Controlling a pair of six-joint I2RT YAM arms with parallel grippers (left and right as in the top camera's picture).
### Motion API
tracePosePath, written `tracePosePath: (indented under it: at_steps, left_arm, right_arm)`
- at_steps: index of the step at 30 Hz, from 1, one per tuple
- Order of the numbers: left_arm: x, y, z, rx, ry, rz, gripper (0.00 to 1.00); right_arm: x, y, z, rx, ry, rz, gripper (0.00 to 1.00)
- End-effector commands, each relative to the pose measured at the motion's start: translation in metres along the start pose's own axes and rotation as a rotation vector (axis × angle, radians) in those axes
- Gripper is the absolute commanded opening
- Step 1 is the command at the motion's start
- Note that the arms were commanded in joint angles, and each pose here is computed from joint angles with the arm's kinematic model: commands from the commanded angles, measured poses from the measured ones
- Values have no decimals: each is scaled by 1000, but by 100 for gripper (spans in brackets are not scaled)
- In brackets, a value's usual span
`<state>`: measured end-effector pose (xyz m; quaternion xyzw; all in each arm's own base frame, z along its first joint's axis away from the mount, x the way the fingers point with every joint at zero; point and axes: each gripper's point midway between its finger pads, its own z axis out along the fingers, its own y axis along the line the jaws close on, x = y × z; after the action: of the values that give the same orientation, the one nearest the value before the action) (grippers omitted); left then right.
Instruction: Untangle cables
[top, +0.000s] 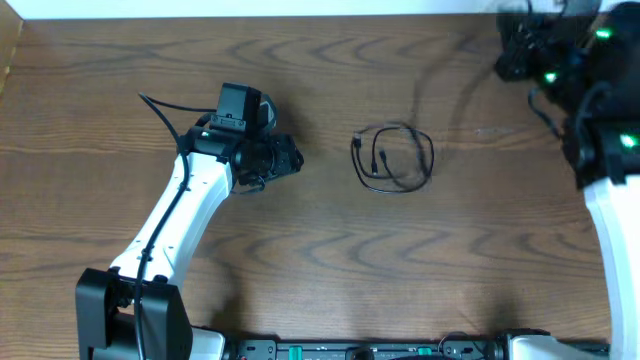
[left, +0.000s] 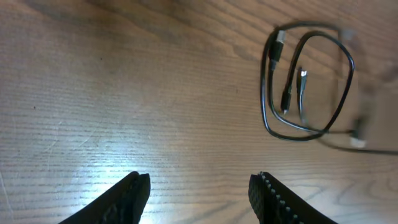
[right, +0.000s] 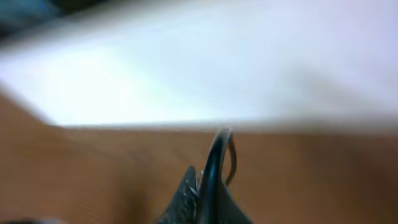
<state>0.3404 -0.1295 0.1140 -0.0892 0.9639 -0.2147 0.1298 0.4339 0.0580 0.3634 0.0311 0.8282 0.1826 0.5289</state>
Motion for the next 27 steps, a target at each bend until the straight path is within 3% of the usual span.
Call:
tracePosePath:
  at_steps: [1, 3, 6, 12, 15, 18, 21, 24, 27]
  left_arm:
    - [-2, 0, -3, -6, -11, 9, 56]
    - [-2, 1, -3, -6, -10, 9, 56]
    - [-1, 1, -3, -7, -9, 8, 56]
    - [0, 2, -2, -9, -6, 7, 56]
    - [-1, 2, -2, -9, -6, 7, 56]
    - [0, 2, -2, -9, -5, 7, 56]
    - [0, 2, -2, -9, -6, 7, 56]
    - [-1, 2, -2, -9, -6, 7, 56]
    - [0, 2, -2, -9, -5, 7, 56]
  right_arm:
    - [25, -59, 17, 292, 73, -16, 1]
    - [33, -39, 29, 160, 111, -23, 1]
    - [25, 23, 34, -185, 87, -116, 1]
    - [-35, 132, -18, -759, -213, -334, 1]
    - [-60, 150, -42, -854, -329, -346, 1]
    - [-75, 148, -47, -833, -396, -342, 1]
    - [-71, 114, -19, -671, -318, -219, 1]
    - [-42, 52, 18, -371, -166, -96, 1]
    - [-11, -9, 34, -58, -48, -105, 1]
